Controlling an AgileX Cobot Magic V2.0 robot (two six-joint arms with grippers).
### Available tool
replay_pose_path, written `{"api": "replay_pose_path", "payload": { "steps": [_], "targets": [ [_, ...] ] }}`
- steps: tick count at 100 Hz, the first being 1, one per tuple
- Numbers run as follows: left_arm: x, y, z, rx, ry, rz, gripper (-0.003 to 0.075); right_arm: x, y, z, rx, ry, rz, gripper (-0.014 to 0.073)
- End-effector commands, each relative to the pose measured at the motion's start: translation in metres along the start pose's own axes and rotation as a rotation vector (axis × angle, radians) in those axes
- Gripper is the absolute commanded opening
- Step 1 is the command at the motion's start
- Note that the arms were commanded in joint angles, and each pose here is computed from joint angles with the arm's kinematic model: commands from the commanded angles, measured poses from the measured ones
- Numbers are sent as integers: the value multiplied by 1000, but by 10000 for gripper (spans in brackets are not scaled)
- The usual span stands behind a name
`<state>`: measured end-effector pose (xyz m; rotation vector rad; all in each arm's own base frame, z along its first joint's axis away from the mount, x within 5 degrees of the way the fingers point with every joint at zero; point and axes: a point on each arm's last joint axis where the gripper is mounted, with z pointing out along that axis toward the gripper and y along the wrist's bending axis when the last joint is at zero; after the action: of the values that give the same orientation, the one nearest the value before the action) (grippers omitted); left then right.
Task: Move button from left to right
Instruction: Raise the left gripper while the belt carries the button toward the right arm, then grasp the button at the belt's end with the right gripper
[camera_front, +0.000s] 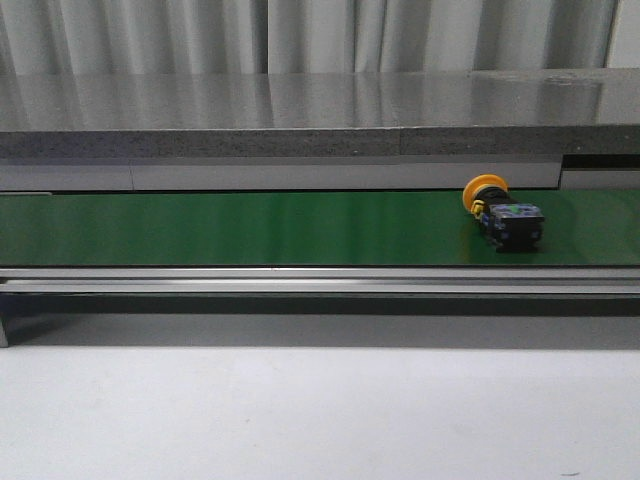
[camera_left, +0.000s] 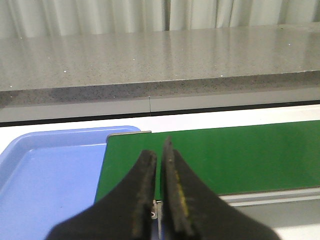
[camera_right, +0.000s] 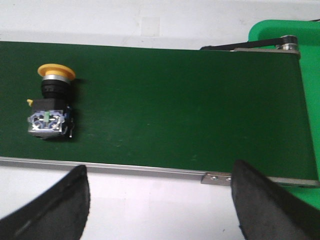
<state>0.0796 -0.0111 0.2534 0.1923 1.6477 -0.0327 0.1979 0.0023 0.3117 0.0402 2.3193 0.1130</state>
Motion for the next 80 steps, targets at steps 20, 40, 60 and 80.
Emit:
{"api": "replay_pose_path", "payload": {
  "steps": [20, 40, 60, 80],
  "targets": [
    [-17, 2, -1, -14, -102, -14, 5, -21, 14, 24, -52, -44, -45, 551],
    [-17, 2, -1, -14, -102, -14, 5, -35, 28, 53, -87, 17, -91, 551],
    [-17, 2, -1, -14, -102, -14, 5, -43, 31, 83, -88, 77, -123, 551],
    [-17, 2, -1, -14, -102, -14, 5, -36, 30, 111, -77, 142, -157, 551]
  ]
}}
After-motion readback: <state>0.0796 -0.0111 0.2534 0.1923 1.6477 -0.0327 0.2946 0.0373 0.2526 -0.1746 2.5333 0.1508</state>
